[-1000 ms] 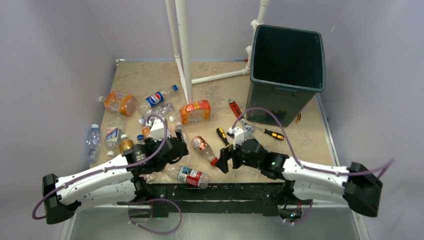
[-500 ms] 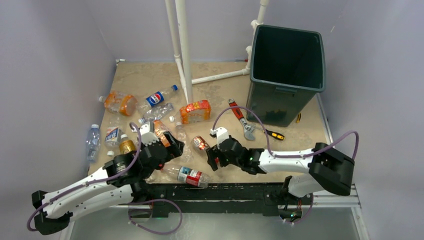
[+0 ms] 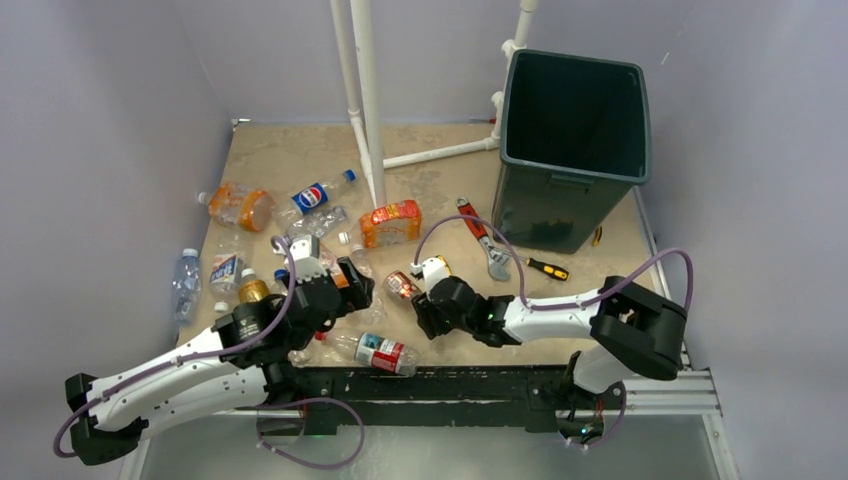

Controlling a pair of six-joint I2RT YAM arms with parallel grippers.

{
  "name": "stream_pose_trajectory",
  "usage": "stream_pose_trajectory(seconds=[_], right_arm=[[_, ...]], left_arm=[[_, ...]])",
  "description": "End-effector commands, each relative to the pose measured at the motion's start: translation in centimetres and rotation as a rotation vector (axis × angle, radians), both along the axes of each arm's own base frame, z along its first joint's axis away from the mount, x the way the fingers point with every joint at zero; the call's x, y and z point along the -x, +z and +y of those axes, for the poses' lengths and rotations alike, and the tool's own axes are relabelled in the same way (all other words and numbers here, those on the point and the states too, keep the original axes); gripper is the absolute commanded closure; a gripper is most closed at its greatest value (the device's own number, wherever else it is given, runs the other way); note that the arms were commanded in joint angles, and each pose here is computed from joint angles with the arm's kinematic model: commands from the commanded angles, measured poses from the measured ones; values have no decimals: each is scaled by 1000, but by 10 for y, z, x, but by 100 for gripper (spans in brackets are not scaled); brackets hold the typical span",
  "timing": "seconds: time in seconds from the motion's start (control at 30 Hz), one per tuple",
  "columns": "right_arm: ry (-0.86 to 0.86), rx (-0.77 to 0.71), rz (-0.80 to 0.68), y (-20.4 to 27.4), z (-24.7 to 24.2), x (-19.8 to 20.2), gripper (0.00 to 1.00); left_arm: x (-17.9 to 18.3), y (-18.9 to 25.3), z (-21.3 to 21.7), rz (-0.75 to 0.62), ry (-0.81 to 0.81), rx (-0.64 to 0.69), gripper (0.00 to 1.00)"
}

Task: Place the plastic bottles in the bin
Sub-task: Pick up the plastic bottle at the center of the board.

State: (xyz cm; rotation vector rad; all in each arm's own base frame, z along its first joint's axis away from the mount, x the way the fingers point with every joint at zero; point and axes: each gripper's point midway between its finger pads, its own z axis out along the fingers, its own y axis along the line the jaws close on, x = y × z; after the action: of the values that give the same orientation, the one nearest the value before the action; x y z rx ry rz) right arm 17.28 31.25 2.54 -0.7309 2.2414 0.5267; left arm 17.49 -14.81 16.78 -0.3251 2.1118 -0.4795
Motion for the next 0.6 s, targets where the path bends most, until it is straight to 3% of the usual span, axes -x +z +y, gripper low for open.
stream_pose_trajectory(seconds=[0.0,0.17,0.3,0.43,0.57], right_arm=[[31,-71,-48,22,20,-6,52],[48,-154,-74,80,17,0,82],[186,-242,-108,144,11,23,100],[343,-370,-161,198,8,49,100],[331,-534,-241,242,-2,55,100]], left_arm=[[-10,33,-4,-82,0,25,4],[-17,67,2,-176,5,26,3],[-24,119,-9,-348,-64,87,3],[-19,169,-28,-573,-174,261,1],[4,220,-46,-751,-320,441,1]])
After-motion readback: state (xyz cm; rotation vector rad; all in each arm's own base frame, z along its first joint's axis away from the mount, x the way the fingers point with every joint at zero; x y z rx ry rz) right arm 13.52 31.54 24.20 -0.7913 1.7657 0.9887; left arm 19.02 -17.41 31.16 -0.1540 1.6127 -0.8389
